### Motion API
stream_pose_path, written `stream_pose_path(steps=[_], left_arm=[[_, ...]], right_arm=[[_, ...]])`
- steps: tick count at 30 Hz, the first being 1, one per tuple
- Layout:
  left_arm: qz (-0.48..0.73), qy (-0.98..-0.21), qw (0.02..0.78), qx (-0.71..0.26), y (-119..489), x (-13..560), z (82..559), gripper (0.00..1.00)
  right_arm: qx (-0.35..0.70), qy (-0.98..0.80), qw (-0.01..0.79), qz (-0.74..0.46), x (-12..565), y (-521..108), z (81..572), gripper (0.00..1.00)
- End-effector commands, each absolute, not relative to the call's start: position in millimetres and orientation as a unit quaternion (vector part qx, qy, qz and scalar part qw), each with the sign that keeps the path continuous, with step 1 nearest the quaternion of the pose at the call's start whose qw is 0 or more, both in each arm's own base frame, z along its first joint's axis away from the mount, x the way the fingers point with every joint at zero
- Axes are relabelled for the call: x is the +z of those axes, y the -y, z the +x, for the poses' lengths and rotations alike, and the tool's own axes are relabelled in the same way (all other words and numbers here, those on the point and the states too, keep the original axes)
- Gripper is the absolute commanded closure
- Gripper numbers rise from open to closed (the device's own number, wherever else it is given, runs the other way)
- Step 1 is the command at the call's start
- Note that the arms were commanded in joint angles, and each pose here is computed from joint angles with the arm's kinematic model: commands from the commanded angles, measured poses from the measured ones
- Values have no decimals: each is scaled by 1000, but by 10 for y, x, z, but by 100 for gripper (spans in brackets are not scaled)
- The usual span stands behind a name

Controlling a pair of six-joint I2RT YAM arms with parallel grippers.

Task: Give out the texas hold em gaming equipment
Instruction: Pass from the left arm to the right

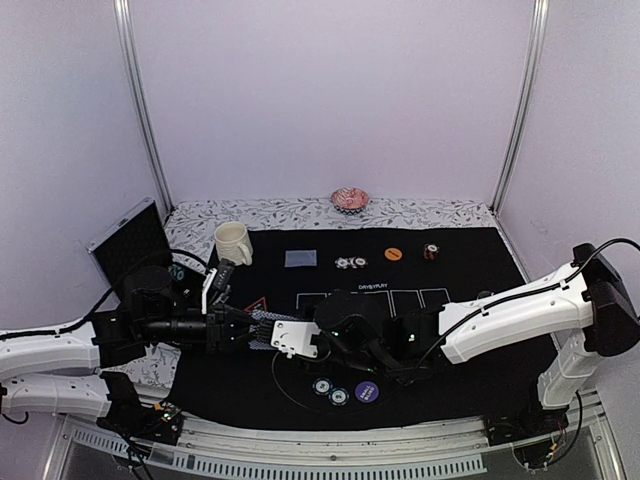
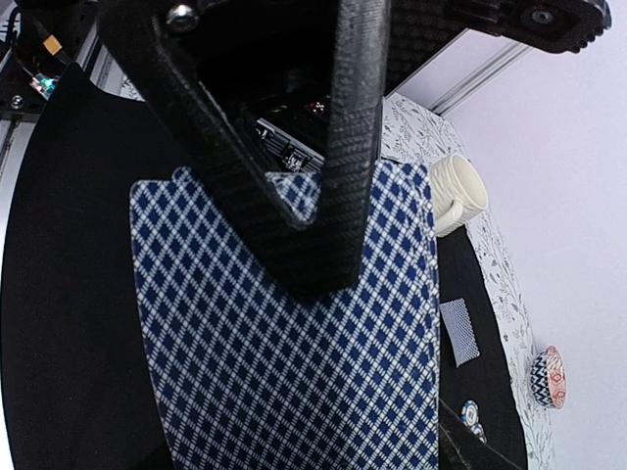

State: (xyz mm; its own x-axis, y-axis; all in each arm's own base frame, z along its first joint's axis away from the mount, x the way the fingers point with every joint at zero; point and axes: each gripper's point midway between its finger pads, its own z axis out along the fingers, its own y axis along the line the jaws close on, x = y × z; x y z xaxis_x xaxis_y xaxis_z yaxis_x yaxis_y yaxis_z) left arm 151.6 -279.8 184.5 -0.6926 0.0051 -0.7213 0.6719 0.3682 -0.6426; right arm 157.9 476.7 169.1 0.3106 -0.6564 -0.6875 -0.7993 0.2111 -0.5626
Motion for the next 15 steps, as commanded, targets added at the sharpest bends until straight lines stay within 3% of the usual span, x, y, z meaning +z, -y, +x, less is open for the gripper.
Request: stream_pose_path(steps=[1, 15], left_arm=[[222, -770, 337, -494, 2788, 1873, 1583, 60], [222, -791, 364, -438, 2635, 1907, 1676, 52]], right_arm=[[74, -588, 539, -599, 1898, -4812, 1629, 41], [63, -592, 534, -600, 1840, -4752, 1642, 41]])
